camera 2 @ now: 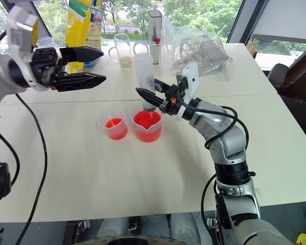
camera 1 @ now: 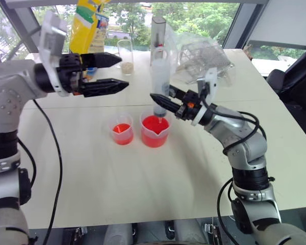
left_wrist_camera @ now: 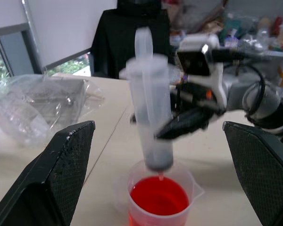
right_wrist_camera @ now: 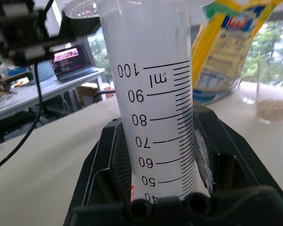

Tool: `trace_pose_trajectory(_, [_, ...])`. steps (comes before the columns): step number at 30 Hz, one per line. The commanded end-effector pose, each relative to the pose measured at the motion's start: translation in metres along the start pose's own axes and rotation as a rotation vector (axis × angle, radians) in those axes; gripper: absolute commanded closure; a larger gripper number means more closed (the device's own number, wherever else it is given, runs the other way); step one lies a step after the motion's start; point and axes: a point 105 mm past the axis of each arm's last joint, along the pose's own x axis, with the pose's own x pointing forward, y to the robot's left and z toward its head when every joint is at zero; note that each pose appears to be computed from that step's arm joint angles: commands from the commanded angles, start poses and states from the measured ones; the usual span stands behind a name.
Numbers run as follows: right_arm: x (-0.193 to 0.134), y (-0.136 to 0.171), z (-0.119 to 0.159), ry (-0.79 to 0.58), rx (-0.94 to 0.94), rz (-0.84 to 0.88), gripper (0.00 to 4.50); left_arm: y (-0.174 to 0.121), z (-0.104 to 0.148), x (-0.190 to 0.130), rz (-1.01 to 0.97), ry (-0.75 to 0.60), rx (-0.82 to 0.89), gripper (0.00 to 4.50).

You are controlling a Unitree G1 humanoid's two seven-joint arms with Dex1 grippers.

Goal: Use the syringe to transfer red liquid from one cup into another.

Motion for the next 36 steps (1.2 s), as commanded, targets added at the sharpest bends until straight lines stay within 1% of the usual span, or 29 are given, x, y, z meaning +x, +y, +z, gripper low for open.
trace_pose_trajectory(1, [0.0, 0.006, -0.003, -0.026, -0.028, 0.015, 3.05, -0.001, 0.013, 0.01, -0.031, -0.028, 0.058, 0.0])
trace_pose_trajectory(4, [0.0, 0.011, -0.017, -0.012, -0.031, 0.018, 3.05, 0.001, 0.012, 0.02, -0.048, -0.034, 0.068, 0.0])
trace_pose_trajectory(9, [0.001, 0.014, -0.025, -0.012, -0.041, 0.016, 3.05, 0.004, 0.007, 0.029, -0.068, -0.02, 0.078, 0.0])
trace_pose_trajectory(18, [0.001, 0.014, -0.029, -0.013, -0.059, 0.012, 3.05, 0.005, -0.001, 0.038, -0.087, -0.005, 0.089, 0.0])
trace_pose_trajectory(29, [0.001, 0.017, -0.03, -0.005, -0.064, 0.021, 3.05, 0.0, -0.011, 0.045, -0.12, 0.007, 0.034, 0.0])
trace_pose_trajectory(32, [0.002, 0.018, -0.029, -0.007, -0.065, 0.024, 3.05, 0.0, -0.015, 0.046, -0.121, 0.021, 0.025, 0.88])
trace_pose_trajectory(35, [0.003, 0.018, -0.027, -0.01, -0.067, 0.028, 3.05, 0.0, -0.019, 0.048, -0.12, 0.032, 0.016, 2.39])
trace_pose_trajectory(36, [0.003, 0.019, -0.027, -0.011, -0.067, 0.029, 3.05, 0.0, -0.02, 0.048, -0.118, 0.032, 0.013, 2.83])
